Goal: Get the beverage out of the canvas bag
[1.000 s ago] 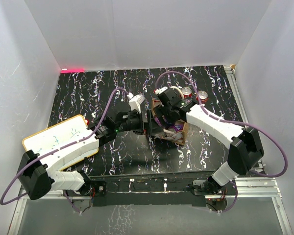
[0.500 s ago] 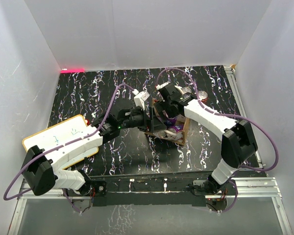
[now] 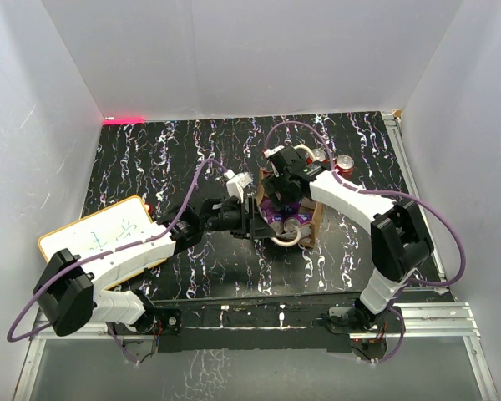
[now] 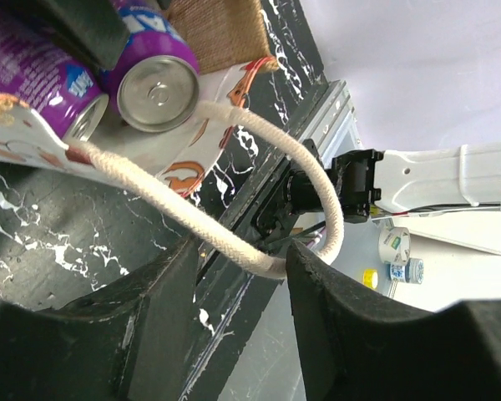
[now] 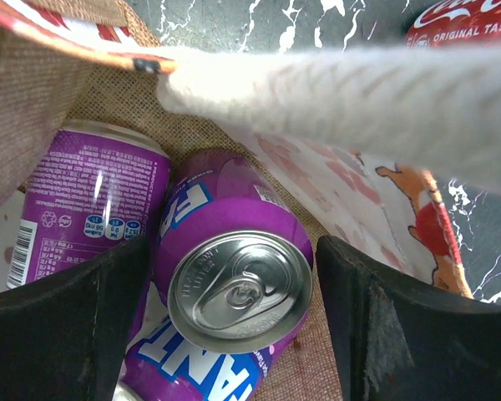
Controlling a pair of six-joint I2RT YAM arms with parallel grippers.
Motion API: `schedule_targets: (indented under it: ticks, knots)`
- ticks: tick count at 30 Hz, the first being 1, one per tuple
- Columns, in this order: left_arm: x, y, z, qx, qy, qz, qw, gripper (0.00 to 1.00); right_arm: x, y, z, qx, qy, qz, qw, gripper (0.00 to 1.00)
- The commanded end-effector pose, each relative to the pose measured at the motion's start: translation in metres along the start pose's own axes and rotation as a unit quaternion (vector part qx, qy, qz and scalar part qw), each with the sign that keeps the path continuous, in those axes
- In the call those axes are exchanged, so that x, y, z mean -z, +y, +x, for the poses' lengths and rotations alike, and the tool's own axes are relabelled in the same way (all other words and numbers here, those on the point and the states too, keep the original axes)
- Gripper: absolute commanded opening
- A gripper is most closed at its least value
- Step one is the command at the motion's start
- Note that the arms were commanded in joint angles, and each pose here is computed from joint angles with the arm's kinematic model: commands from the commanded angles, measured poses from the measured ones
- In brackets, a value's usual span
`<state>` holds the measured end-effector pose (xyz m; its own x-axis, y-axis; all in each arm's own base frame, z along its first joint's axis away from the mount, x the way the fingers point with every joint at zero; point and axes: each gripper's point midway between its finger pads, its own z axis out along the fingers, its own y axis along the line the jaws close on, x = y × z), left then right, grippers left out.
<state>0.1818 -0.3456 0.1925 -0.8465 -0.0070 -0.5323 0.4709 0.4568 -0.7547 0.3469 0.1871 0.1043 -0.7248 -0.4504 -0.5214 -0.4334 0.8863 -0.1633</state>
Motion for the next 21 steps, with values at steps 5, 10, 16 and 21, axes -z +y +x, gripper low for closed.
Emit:
schedule_targets:
  ticks: [5,10,16,21]
  knots:
    - [0.003,0.009,0.013,0.025,0.014,-0.021,0.999,0.49,-0.013,0.0,0.005,0.005,0.002,0.004,1.0,0.87]
    - [0.002,0.006,0.004,0.016,0.006,-0.026,1.0,0.59,-0.016,0.006,0.005,0.004,0.001,-0.012,1.0,0.78]
    - [-0.003,0.013,0.005,0.024,0.014,-0.043,0.999,0.49,-0.01,0.023,-0.002,-0.004,-0.01,-0.053,0.999,0.46]
    - [0.01,0.013,0.0,0.01,-0.009,-0.057,0.998,0.2,0.002,0.038,-0.016,0.002,-0.033,-0.077,0.997,0.29]
